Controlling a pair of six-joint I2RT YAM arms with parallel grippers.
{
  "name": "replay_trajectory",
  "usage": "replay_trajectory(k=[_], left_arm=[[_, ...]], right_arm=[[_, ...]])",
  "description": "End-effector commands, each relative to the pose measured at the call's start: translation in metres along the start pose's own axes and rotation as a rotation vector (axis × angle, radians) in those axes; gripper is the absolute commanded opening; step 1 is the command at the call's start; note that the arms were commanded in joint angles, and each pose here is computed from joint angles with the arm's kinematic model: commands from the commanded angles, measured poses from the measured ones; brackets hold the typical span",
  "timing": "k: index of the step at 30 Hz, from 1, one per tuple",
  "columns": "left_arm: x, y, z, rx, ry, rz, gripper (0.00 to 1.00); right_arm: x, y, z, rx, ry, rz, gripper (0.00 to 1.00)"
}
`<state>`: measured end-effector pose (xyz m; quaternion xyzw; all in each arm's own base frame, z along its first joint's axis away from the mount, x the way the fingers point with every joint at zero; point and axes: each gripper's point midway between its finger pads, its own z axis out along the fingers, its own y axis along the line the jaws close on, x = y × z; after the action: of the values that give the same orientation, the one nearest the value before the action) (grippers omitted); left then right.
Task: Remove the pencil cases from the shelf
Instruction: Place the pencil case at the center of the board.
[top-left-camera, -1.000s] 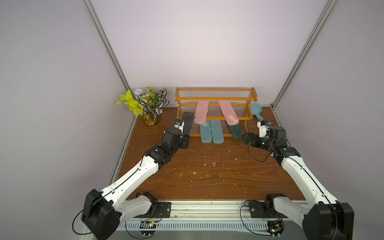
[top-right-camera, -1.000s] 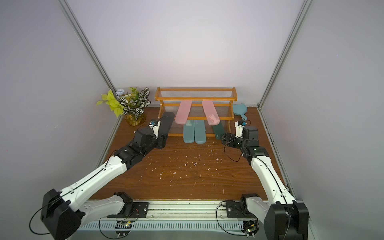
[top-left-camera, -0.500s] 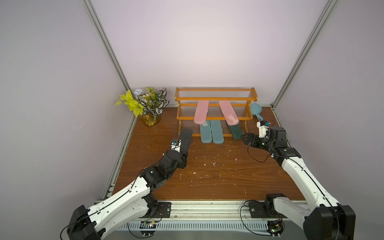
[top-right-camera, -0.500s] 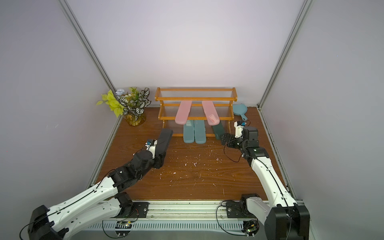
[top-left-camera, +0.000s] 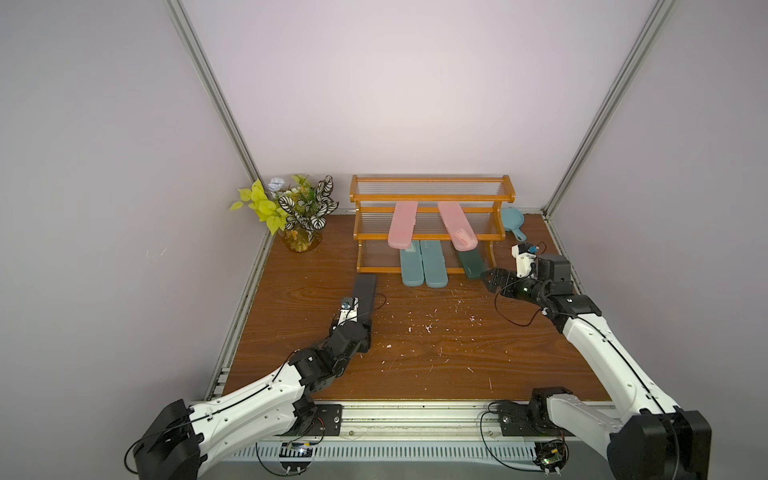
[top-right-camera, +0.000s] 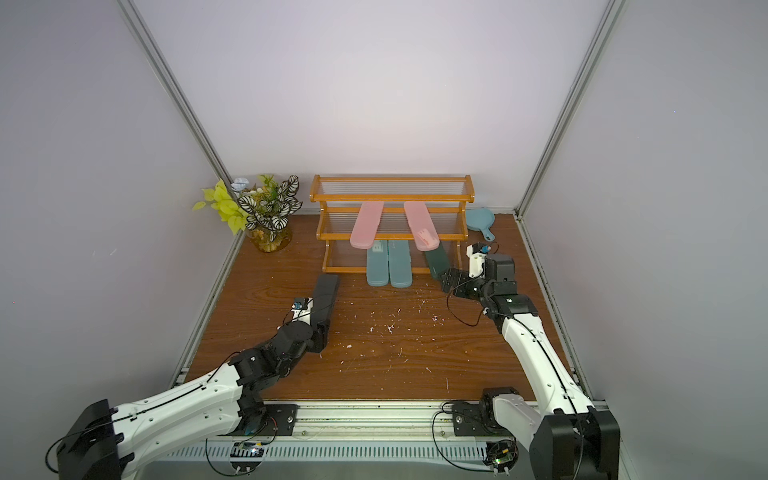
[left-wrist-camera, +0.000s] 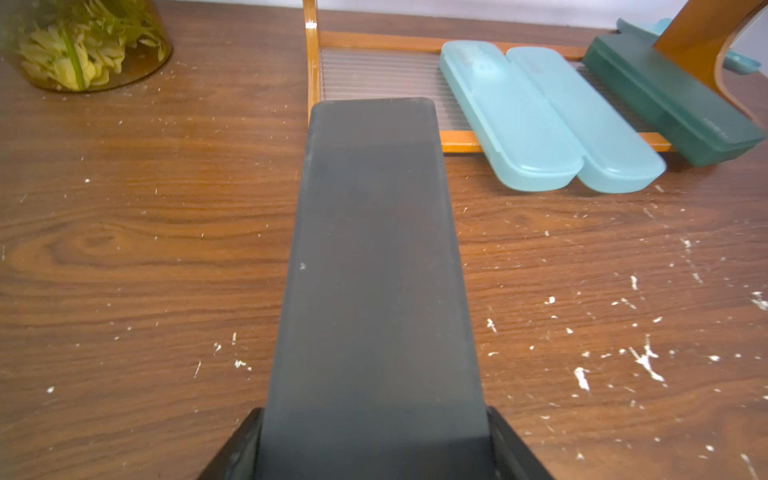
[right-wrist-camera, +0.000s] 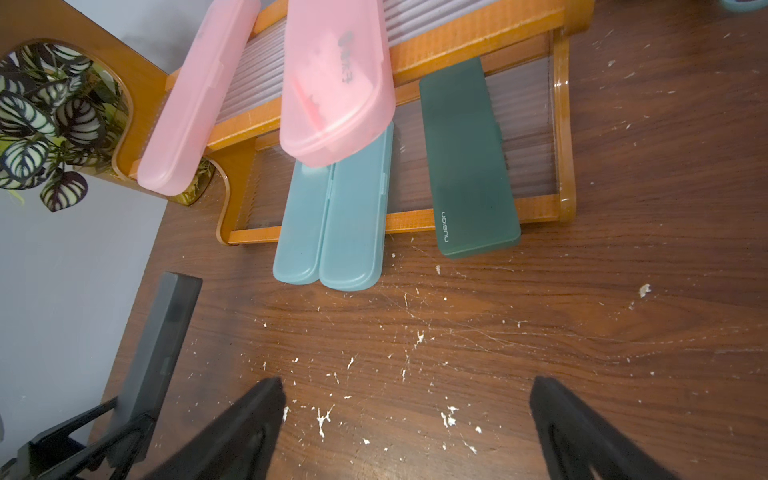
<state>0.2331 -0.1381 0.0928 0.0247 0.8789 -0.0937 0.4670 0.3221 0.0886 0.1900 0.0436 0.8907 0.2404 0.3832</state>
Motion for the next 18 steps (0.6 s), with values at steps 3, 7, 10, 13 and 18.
replay_trajectory(k=[3, 7, 10, 13, 18], left_arm=[[-0.002, -0.001, 0.005, -0.003, -0.049, -0.041, 0.44], [0.010, 0.005, 0.008, -0.015, -0.035, -0.038, 0.43], [0.016, 0.006, 0.009, -0.014, -0.027, -0.034, 0.43], [0.018, 0.006, 0.010, -0.010, -0.025, -0.036, 0.43], [0.030, 0.007, 0.018, -0.031, 0.019, -0.010, 0.43]], right_arm=[[-0.010, 0.010, -0.010, -0.021, -0.034, -0.039, 0.99], [-0.010, 0.010, -0.010, -0.018, -0.035, -0.040, 0.99], [-0.011, 0.010, -0.010, -0.017, -0.036, -0.040, 0.99], [-0.011, 0.010, -0.010, -0.016, -0.037, -0.039, 0.99], [-0.012, 0.010, -0.011, -0.017, -0.041, -0.034, 0.99]])
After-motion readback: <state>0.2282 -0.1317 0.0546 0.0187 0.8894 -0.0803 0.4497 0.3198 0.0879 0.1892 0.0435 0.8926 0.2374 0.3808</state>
